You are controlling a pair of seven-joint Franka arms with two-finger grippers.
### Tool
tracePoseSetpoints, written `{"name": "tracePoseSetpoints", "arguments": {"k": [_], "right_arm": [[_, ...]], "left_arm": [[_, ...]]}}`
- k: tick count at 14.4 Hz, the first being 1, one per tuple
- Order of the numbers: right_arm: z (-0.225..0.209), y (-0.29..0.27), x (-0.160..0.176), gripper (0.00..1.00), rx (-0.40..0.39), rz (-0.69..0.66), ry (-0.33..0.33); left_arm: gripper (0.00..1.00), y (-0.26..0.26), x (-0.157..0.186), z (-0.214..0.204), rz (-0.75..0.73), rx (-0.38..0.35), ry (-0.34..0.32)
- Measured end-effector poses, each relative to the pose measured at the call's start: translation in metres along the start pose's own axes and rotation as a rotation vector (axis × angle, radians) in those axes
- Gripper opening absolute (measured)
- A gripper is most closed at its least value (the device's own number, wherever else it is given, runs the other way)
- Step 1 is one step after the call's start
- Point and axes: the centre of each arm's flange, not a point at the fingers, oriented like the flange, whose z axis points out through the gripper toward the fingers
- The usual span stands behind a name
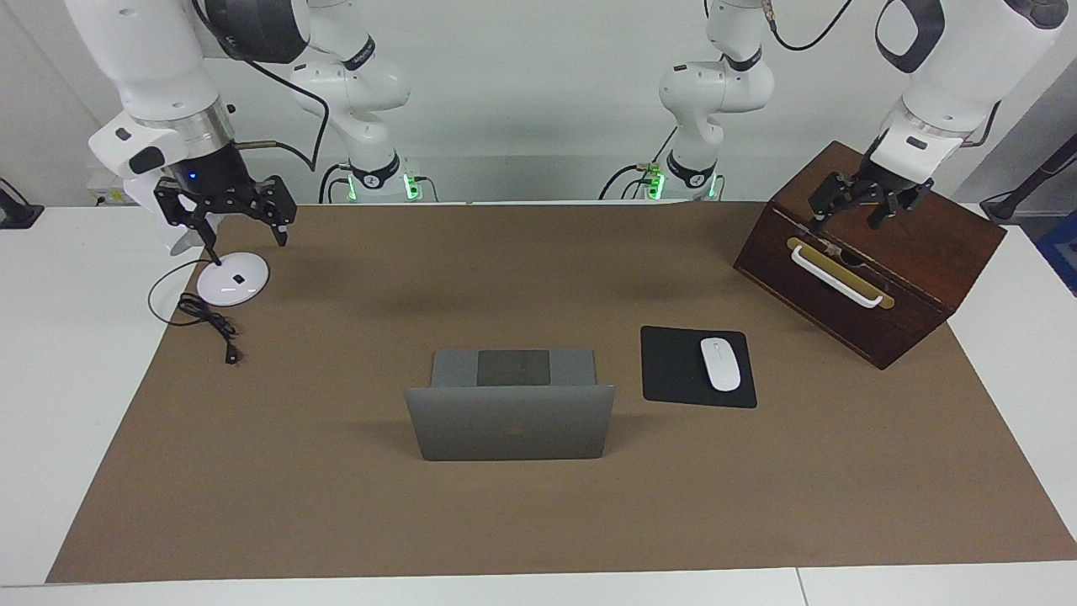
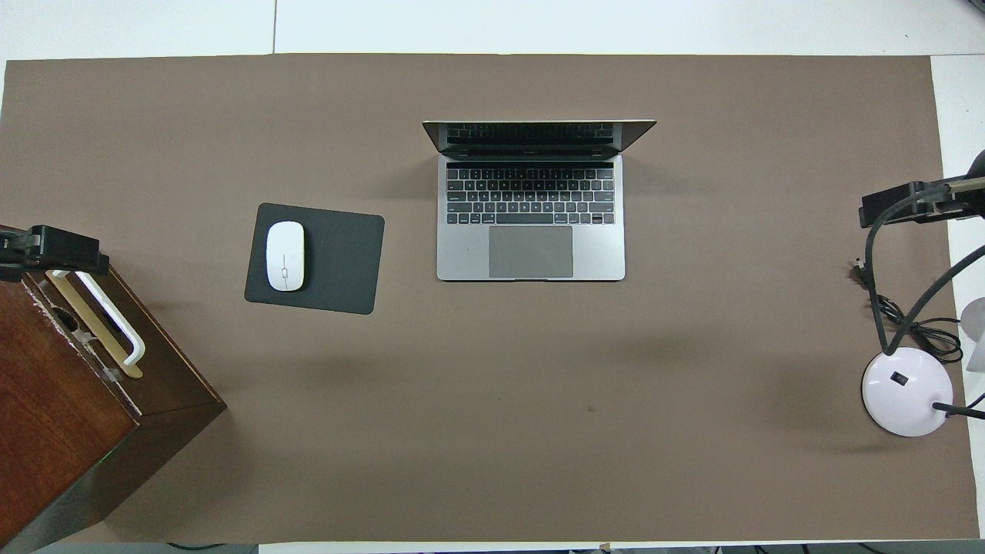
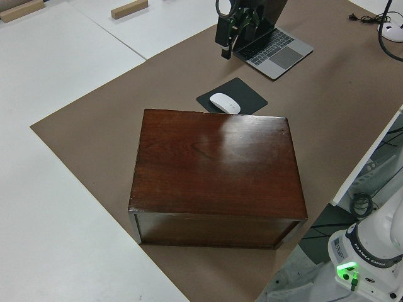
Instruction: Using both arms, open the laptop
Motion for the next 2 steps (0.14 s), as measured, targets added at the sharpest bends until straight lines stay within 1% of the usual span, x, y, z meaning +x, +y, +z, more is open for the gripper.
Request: {"name": "tracePoseSetpoints", "arguments": {"k": [2], "right_arm": [[0.0006,0.0001,0.0006,1.00,0.000,0.000,-0.001]], "left_arm": [[1.00,0.0000,0.0000,0.0000,0.000,0.000,0.000]]}}
